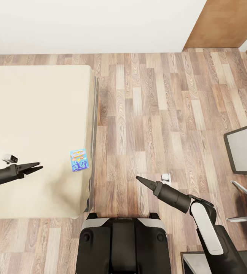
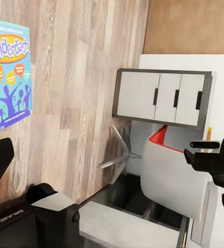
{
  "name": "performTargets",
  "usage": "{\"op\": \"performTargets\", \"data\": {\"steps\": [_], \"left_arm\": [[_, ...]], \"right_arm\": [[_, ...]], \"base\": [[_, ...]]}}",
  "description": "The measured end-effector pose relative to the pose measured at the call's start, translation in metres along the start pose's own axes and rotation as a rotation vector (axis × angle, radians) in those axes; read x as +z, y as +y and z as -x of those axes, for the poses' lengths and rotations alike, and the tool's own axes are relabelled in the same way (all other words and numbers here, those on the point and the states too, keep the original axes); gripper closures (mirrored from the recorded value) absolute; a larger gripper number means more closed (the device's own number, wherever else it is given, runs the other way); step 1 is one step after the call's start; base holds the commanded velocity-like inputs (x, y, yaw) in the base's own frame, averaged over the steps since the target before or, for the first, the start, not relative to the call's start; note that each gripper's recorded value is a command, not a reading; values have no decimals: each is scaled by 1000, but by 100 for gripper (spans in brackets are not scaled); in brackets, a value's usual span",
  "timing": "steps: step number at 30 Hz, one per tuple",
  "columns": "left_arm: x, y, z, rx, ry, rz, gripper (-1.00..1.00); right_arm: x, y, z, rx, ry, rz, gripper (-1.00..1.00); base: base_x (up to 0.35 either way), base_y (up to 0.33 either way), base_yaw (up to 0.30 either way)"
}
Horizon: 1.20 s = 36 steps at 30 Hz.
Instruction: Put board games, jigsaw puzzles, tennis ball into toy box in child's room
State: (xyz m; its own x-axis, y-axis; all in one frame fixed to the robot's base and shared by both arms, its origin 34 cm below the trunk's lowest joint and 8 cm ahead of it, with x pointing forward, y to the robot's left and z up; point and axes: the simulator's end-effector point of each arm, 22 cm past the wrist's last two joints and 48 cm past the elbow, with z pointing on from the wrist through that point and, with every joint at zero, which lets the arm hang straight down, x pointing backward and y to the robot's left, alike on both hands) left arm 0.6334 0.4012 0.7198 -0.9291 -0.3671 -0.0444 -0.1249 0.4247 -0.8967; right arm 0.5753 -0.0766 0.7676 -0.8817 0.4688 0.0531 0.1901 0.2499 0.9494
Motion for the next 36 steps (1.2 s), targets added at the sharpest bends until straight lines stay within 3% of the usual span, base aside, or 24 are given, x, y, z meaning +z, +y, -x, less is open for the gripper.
{"op": "performTargets", "data": {"steps": [14,21,23,36], "left_arm": [[-3,0,-2,-23,1,4,-100],[-13,20,-28,-119,-16,30,-100],[-14,22,-31,-127,-19,32,-100],[-18,17,-33,-132,-31,28,-100]], "right_arm": [[-1,4,3,-9,-5,6,-100],[-2,10,5,-18,-6,12,-100],[-2,11,5,-19,-7,14,-100],[-11,17,11,-25,-30,15,-100]], "base": [[0,0,0],[0,0,0],[0,0,0],[0,0,0]]}}
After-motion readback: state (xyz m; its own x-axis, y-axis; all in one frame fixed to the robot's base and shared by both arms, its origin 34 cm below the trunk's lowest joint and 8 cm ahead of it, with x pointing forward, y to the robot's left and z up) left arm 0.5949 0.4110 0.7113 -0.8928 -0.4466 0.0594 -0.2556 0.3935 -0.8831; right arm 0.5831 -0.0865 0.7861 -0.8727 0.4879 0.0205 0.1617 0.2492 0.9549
